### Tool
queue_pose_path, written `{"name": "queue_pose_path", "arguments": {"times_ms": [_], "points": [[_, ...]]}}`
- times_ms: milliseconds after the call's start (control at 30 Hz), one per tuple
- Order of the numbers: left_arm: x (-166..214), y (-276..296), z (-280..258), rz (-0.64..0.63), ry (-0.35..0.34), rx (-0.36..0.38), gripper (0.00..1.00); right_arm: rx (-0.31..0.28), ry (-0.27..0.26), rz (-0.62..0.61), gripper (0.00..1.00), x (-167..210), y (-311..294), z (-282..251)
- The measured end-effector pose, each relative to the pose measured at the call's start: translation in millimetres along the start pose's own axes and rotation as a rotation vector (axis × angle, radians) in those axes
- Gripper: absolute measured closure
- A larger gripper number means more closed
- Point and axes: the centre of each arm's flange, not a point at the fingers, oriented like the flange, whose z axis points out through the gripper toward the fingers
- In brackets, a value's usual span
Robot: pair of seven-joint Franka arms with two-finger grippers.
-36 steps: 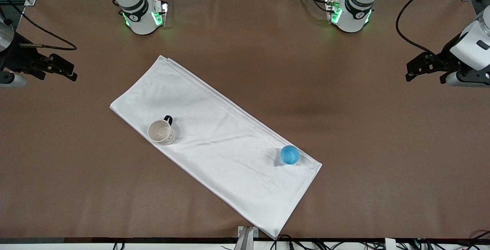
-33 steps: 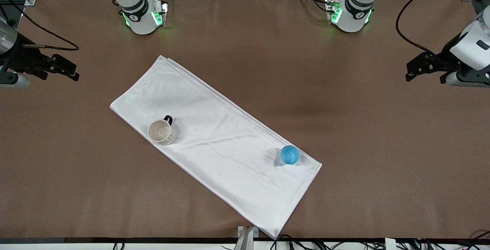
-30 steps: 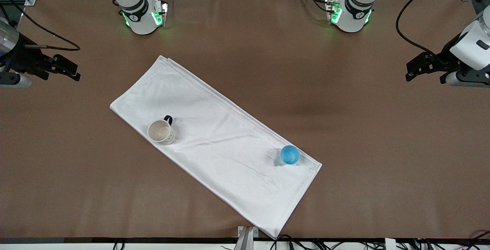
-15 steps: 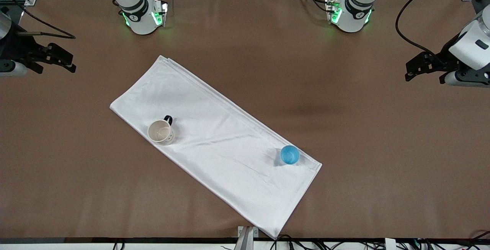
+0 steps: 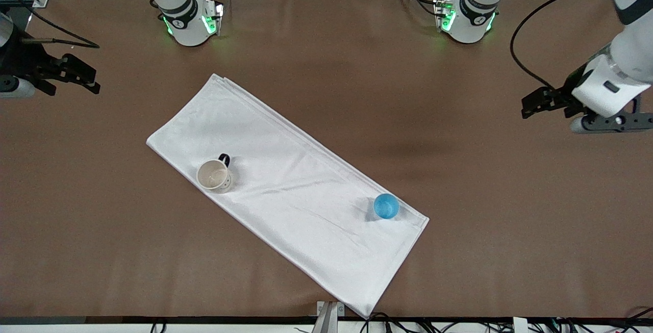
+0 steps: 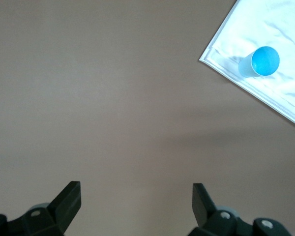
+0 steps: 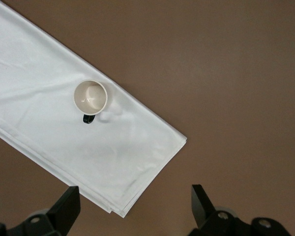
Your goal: Place blue cup into white mug on table
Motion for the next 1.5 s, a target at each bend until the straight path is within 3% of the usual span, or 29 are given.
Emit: {"name": "queue_pose_path", "arguments": {"times_ms": [233,500,1200,1500], "points": [[9.5,44.6,32.0,-0.030,-0.045,0.012,0.00,-0.001,-0.014,-0.010,0.00,3.1,-6.5,25.2],[28.0,84.5,64.6,-0.065,-0.069,0.023,0.00,-0.005,-0.013,0.000,0.00,9.2,-48.6,90.8],[80.3,167.8,174.5,-0.257,0.004,-0.008,0.00,-0.035,-0.054,0.028,0.00,7.8,-137.1,245.2],[99.5,197.2,214.3,-0.356,0.066,-0.053,0.00,-0.044,-0.041,0.015,0.00,12.9,-156.4,309.3]]}}
